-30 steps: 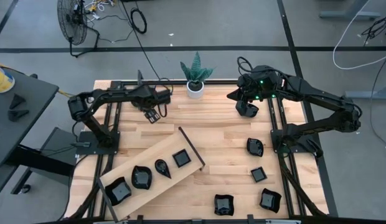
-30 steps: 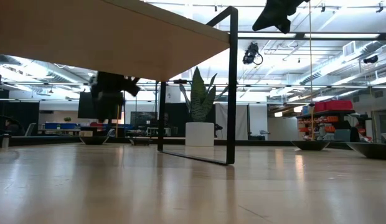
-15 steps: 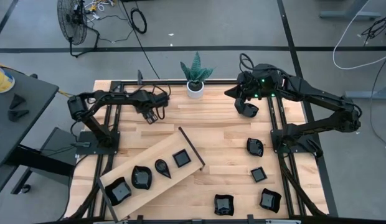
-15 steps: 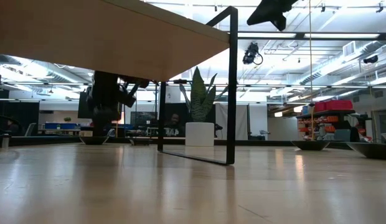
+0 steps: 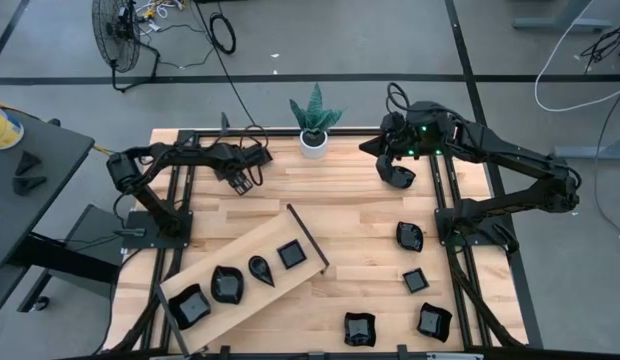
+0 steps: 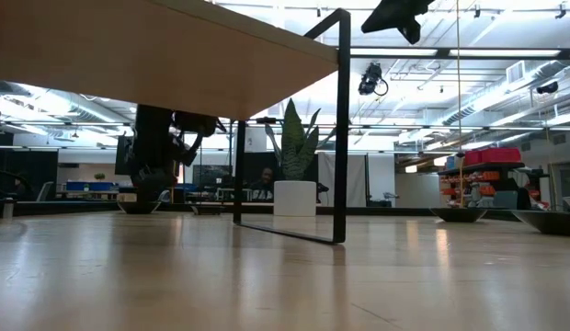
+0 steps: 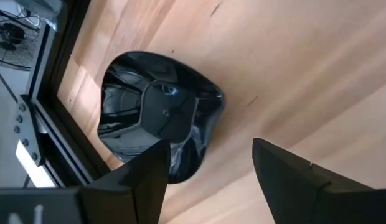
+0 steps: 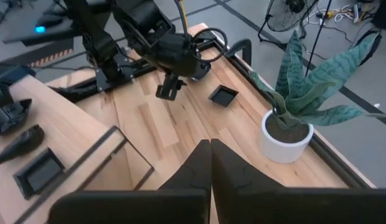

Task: Pick & Place Mini shaped plates
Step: Stack the black leaf shaped plate on top of the black leaf shaped plate on the shelf

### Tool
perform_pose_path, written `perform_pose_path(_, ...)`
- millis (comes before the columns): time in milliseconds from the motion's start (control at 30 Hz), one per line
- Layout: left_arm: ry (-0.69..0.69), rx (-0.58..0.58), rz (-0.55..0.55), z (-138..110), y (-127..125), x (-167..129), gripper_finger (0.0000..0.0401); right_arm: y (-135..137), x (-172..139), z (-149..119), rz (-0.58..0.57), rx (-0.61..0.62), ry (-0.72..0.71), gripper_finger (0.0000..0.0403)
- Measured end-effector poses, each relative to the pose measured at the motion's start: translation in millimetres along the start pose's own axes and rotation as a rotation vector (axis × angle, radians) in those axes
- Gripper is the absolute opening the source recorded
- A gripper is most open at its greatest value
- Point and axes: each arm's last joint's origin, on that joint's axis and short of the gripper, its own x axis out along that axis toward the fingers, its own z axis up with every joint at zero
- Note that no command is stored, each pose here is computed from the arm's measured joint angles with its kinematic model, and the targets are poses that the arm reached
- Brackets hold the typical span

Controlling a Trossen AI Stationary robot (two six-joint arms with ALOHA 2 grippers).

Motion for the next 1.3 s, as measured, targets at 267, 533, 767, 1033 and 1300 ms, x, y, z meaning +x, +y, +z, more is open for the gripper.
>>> perform_pose_path(267, 0.005, 0.03, 0.004, -1.2, 3.1, 4.4, 0.0221, 0.3, 0.0, 2.1, 0.003, 0.008, -0.021, 0.0004)
perform_pose_path(533, 0.011, 0.034, -0.056, -1.3, 1.3, 4.4, 0.0148, 0.3, 0.0, 2.1, 0.003, 0.01, -0.021, 0.0004)
perform_pose_path(767, 0.009, 0.017, -0.066, -0.2, 4.0, 6.1, 0.0085, 0.3, 0.0, 2.1, 0.003, 0.01, -0.021, 0.0004)
perform_pose_path(1033, 0.017, 0.008, -0.09, -0.3, 5.2, 7.2, 0.0031, 0.3, 0.0, 2.1, 0.003, 0.01, -0.021, 0.0004)
perform_pose_path(1300, 0.035, -0.008, -0.115, -1.9, 4.0, 6.7, 0.0005, 0.3, 0.0, 2.1, 0.003, 0.01, -0.021, 0.0004)
